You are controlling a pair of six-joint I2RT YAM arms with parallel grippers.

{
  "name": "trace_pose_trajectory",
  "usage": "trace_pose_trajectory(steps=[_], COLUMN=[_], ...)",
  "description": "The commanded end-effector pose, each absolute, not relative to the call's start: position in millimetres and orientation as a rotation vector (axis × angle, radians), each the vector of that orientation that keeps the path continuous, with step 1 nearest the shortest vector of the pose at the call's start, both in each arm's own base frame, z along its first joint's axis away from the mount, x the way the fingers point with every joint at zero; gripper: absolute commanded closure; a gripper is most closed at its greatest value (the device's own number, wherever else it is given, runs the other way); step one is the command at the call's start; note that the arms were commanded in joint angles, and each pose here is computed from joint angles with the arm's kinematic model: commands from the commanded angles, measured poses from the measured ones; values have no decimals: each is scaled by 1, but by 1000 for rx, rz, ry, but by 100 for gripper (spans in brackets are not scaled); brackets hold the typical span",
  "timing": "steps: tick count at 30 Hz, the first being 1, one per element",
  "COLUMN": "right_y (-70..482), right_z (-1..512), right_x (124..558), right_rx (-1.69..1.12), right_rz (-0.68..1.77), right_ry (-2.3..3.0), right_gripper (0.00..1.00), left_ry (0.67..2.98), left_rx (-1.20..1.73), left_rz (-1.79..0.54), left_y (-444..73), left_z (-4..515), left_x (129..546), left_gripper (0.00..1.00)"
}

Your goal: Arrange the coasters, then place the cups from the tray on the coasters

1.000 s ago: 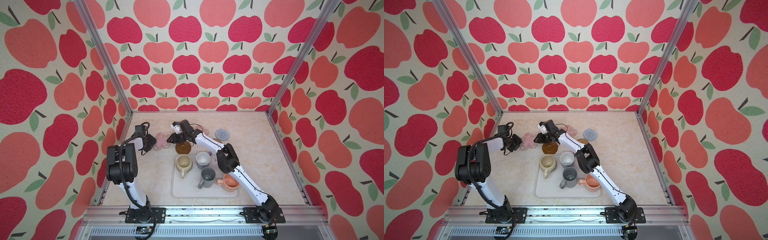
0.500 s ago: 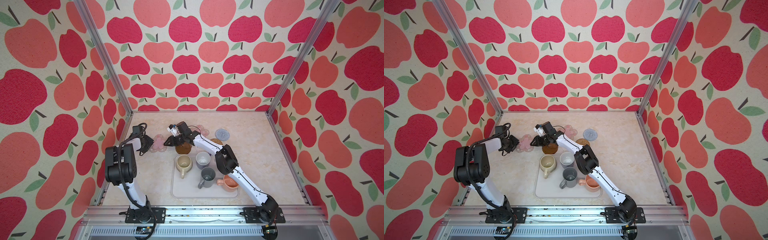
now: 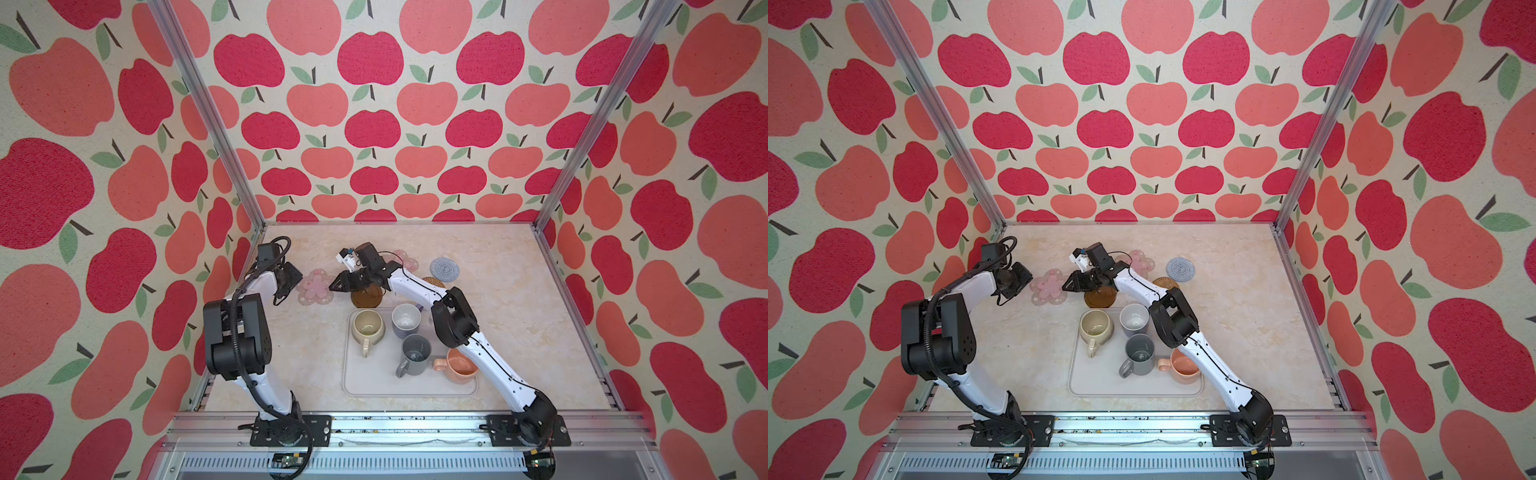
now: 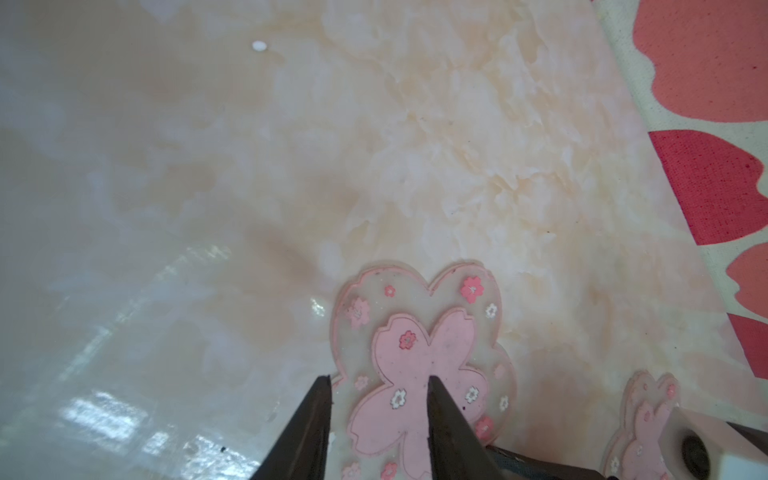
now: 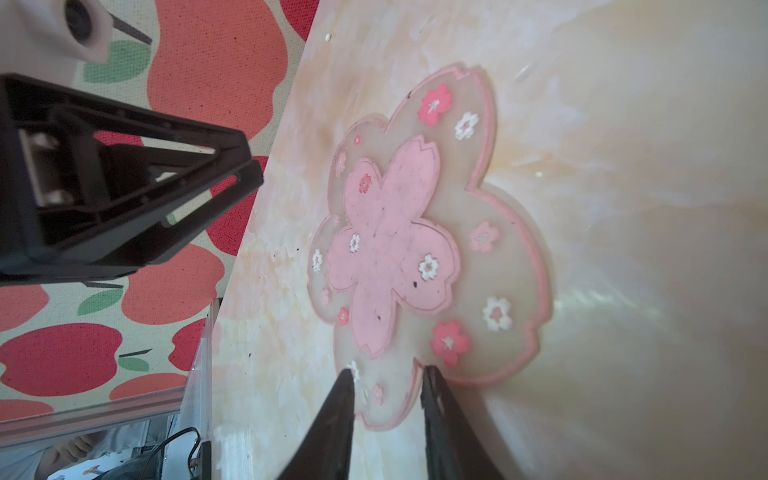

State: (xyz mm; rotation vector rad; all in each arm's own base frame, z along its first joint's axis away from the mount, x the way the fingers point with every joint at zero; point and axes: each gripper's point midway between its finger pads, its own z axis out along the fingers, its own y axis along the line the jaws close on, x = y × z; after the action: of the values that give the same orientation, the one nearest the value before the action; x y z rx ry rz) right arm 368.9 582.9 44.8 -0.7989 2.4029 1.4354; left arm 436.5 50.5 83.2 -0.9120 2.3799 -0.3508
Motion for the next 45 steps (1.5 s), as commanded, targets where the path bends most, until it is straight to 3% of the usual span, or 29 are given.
trace_pose_trajectory(steps=[1,9,13,18,30,45], right_y=[559,510,478,437,372,344], right_z=[84,147,169,185,189,174], right_x=[402,434,440,438,415,406], right_rx=[-786,-712,-684,-670,-654,-637], right_rz=[1348,1250,1159,1062,910,839], right_ry=[2329,2267,2260,2261,2314,2374], right_gripper=[64,60,59,57,54,51], left_ry=[2422,2543,2623,2659,2762,2771], left_rx=[-776,-664,-700,-780,-891,-977], left_rz=[-407,-421,-292,-294,-296,-296], left_y=[26,-24,-25,-25,-29,-30], left_z=[104,103,95,83,42,14], left_x=[437,430,414,394,373,367], left_gripper=[59,57,52,49,46,45])
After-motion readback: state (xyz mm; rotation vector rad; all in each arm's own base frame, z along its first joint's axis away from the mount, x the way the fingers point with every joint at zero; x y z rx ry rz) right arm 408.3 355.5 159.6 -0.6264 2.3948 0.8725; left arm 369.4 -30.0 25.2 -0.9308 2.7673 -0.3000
